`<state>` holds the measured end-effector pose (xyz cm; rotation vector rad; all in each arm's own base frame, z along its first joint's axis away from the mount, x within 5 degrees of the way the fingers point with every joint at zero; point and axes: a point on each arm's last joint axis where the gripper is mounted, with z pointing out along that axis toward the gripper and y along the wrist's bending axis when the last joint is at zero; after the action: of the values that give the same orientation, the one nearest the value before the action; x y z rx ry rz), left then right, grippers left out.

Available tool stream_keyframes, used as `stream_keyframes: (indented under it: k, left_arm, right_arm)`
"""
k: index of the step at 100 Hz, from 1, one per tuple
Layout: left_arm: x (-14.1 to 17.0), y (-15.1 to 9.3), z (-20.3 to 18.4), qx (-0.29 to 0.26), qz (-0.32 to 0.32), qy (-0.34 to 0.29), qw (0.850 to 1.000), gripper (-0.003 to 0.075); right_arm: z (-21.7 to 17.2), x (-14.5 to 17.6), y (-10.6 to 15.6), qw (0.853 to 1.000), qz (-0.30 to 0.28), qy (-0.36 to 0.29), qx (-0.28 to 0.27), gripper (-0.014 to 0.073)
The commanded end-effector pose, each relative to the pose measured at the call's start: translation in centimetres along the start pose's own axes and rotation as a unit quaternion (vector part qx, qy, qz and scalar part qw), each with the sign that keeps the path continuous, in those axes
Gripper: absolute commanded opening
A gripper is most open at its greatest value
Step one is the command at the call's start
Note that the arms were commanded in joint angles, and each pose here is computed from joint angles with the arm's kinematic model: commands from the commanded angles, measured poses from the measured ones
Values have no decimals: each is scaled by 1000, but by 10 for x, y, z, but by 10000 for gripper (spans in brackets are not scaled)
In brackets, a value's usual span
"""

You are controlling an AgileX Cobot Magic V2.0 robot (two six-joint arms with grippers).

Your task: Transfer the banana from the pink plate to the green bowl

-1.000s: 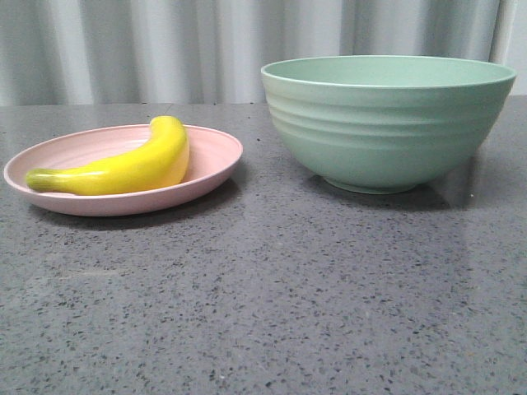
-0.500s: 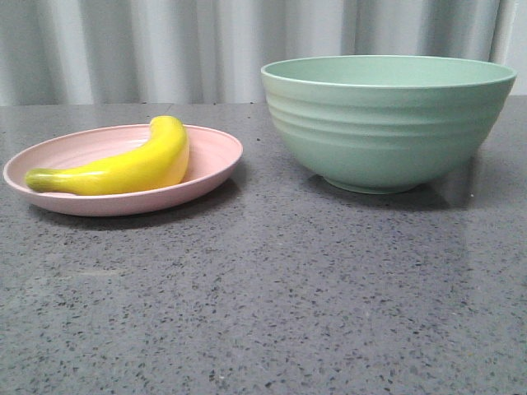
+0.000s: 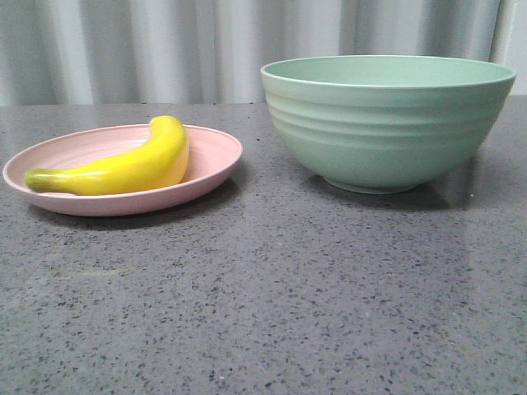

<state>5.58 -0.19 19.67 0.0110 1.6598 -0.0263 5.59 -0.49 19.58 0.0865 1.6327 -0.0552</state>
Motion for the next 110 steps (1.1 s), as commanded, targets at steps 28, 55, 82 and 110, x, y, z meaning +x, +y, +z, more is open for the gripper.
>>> stream_keyframes:
  k: [28, 55, 82, 110]
  left_arm:
    - [-13, 2, -3, -7, -39, -114, 993, -18]
    - [-15, 2, -3, -8, -39, -124, 992, -19]
    - [-15, 2, -3, -8, -39, -123, 992, -19]
    - [-34, 2, -9, -1, -64, -138, 988, -19]
  right_arm:
    - [-1, -8, 0, 997, 3, -80, -1, -79]
    - [-2, -14, 0, 993, 3, -115, -1, -79]
    - [-2, -12, 0, 995, 3, -101, -1, -79]
    - [-8, -36, 2, 997, 4, -80, -11, -79]
